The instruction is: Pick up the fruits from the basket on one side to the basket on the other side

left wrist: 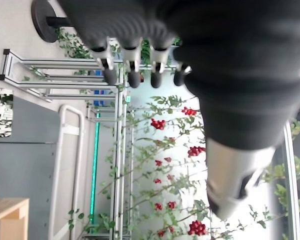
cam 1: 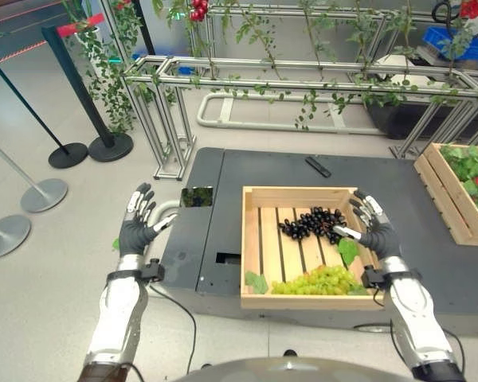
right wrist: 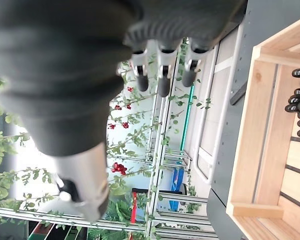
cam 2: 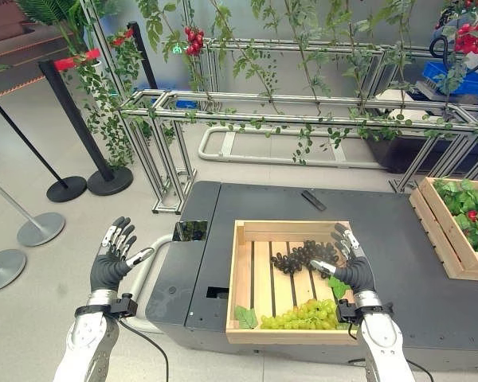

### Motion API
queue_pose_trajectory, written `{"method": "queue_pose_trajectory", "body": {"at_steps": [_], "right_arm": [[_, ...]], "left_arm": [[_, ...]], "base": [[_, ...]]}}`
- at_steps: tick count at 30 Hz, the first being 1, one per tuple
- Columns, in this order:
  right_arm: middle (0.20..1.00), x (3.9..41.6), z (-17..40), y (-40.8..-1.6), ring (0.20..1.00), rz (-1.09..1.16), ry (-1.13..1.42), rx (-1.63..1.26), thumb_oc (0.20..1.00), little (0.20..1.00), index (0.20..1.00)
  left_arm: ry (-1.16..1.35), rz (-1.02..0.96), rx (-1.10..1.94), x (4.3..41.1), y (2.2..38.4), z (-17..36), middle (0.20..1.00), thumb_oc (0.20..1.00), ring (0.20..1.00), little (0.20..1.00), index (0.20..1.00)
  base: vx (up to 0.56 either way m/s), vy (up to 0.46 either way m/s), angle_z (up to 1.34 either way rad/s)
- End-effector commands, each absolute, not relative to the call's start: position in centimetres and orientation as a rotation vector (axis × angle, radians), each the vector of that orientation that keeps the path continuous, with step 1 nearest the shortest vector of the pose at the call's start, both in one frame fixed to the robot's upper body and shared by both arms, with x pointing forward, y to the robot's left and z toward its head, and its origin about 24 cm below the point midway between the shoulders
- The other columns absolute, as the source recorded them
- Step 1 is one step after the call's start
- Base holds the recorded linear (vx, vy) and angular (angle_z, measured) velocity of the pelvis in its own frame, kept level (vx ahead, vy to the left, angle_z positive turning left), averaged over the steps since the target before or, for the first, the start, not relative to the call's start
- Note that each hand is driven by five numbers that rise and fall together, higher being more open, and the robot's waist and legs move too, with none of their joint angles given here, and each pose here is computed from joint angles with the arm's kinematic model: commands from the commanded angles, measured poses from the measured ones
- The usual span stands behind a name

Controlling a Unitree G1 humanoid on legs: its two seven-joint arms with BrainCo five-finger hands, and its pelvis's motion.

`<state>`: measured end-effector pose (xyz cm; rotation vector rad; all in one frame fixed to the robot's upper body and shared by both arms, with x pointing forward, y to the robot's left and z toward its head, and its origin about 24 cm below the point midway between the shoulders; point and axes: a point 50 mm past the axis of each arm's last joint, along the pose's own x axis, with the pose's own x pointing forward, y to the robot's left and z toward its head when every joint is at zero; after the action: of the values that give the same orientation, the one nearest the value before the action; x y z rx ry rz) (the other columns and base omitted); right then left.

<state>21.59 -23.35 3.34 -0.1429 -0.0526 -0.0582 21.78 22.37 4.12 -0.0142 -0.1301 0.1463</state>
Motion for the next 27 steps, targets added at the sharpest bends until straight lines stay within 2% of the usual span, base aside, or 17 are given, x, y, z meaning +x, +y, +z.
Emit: {"method": "queue_pose_trajectory", "body": {"at_steps": [1, 9, 16, 18, 27], "right_arm": [[1.0, 22.7, 5.5, -23.8, 1.0, -0.068, -0.163, -0.148, 1.0, 1.0, 1.0], [1.0, 22.7, 5.7, -24.2, 1.0, -0.071, -0.163, -0.201, 1.0, 1.0, 1.0], [1.0, 23.8, 9.0, -28.2, 1.0, -0.118, -0.19, -0.626, 1.0, 1.0, 1.0], [1.0, 24.2, 10.8, -29.1, 1.0, -0.095, -0.208, -0.837, 1.0, 1.0, 1.0], [1.0, 27.7, 17.2, -28.8, 1.0, -0.044, -0.343, -1.272, 1.0, 1.0, 1.0]], "left_arm": [[-0.181, 0.14, 0.031, 22.5, 23.1, 5.1, 1.0, 1.0, 1.0, 1.0, 1.0], [-0.197, 0.148, 0.023, 22.5, 23.2, 5.4, 1.0, 1.0, 1.0, 1.0, 1.0], [-0.252, 0.15, 0.083, 22.7, 24.2, 6.8, 1.0, 1.0, 1.0, 1.0, 1.0], [-0.281, 0.143, 0.095, 22.8, 24.5, 7.6, 1.0, 1.0, 1.0, 1.0, 1.0], [-0.472, 0.096, 0.13, 24.7, 23.6, 12.3, 1.0, 1.0, 1.0, 1.0, 1.0]], "base": [[0.0, 0.0, 0.0], [0.0, 0.0, 0.0], [-0.01, -0.006, 0.03], [-0.05, -0.026, 0.15], [-0.12, -0.043, 0.29]]}}
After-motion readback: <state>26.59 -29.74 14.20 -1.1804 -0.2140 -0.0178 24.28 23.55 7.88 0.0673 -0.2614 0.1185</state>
